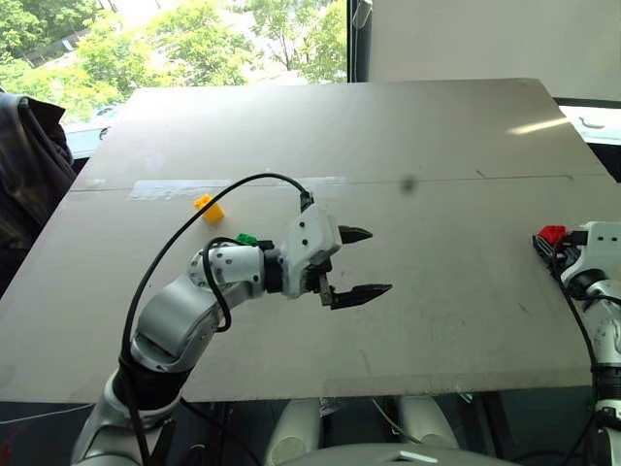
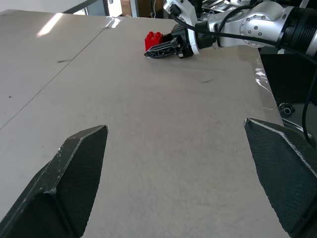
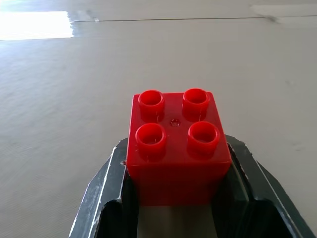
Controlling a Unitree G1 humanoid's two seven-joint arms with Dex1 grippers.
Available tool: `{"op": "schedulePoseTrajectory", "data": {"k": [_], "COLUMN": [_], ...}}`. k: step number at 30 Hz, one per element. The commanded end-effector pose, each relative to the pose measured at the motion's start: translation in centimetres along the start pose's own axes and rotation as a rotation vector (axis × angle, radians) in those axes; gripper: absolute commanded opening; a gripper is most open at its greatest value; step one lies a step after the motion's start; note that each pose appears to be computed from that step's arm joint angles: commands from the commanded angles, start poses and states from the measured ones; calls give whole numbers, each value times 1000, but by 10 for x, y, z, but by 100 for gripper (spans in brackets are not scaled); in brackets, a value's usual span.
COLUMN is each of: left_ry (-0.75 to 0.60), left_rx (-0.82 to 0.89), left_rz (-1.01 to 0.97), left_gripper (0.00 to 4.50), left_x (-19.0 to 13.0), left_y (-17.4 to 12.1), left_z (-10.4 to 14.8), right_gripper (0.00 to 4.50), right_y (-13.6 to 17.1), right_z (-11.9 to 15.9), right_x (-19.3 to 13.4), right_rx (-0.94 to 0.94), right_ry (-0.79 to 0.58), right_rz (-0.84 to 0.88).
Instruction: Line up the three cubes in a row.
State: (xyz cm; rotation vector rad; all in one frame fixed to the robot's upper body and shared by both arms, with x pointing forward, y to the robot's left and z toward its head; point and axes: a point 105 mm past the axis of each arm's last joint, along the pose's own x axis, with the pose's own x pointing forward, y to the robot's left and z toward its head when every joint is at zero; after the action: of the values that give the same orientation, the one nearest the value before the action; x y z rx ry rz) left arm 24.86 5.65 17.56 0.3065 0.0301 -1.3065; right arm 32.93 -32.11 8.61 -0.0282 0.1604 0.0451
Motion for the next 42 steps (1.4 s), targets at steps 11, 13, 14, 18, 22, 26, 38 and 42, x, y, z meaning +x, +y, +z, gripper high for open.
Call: {"op": "schedulePoseTrajectory", "data": {"k": [11,13,14,18,22,26,38,42], "left_ry": [44,45,46,66,86,97,106,110], "left_rx": [10,10,9,8,14,26,47,48], "left_rz": [35,35,34,19,-2,-14,-23,4], "left_gripper": [450,450,450,450,450,450,450,450], "left_x": [-12,-13,-13,-17,-21,-22,-16,-19], "left_y": [-5,-5,-4,-5,-4,-4,1,-1], "left_z": [-17,-18,-19,-23,-24,-21,-5,-5], "right_gripper": [136,136,136,136,136,136,136,136], "right_y": [160,168,173,199,168,155,178,173], "right_z": [-3,-4,-7,-12,-21,-12,-15,-14], "right_x": [-26,-30,-32,-51,-48,-32,-21,-16], "right_rx": [6,21,22,-50,-120,-158,-387,-500], "right_ry": [-35,-37,-36,-46,-1,-57,6,34], "right_rz": [274,258,258,434,436,458,1338,1477]}}
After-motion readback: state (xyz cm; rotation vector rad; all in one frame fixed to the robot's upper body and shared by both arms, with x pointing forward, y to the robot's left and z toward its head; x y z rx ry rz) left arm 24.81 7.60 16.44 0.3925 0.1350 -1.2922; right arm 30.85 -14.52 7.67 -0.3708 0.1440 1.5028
